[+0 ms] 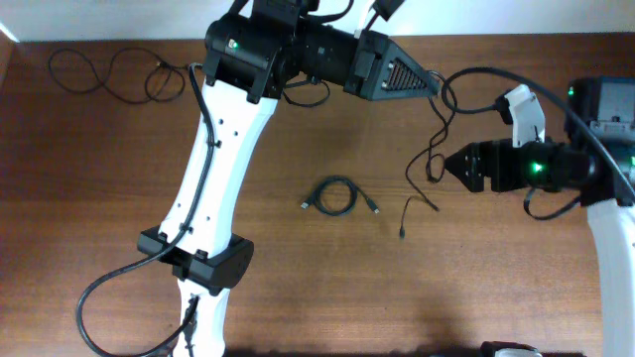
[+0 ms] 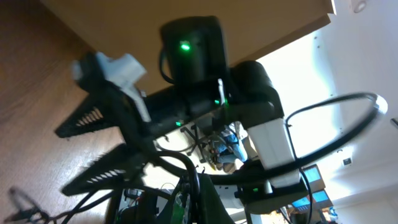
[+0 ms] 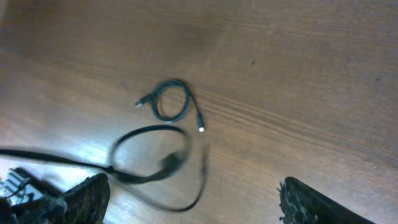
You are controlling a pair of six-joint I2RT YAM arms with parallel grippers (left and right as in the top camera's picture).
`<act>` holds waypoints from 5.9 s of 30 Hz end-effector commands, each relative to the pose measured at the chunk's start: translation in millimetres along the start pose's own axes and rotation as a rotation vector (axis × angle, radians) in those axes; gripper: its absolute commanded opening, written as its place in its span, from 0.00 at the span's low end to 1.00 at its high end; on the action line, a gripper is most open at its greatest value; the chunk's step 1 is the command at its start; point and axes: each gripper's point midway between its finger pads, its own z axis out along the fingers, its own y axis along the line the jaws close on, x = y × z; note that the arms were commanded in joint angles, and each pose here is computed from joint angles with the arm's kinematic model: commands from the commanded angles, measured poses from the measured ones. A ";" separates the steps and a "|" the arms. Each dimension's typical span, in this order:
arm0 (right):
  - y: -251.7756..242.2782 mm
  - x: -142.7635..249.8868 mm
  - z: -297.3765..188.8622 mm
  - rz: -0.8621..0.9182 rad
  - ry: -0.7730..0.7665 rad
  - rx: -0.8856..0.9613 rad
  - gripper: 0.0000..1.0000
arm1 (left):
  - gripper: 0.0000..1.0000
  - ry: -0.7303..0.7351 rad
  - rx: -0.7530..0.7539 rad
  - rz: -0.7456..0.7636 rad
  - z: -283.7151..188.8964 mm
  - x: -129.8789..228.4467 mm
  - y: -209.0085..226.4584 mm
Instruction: Untangle cables
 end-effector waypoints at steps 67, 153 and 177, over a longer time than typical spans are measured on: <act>92.9 -38.3 -26.7 -0.452 -0.282 -0.469 0.89 | 0.00 -0.212 -0.095 -0.491 -27.8 -42.8 -4.7; 30.1 -47.4 -49.0 0.206 -0.263 -0.339 0.04 | 1.00 -0.306 -0.747 0.120 -89.0 -53.6 90.7; -16.2 -36.1 -37.0 1.035 -0.198 -0.149 0.04 | 0.63 0.269 -0.608 0.469 49.8 58.0 59.8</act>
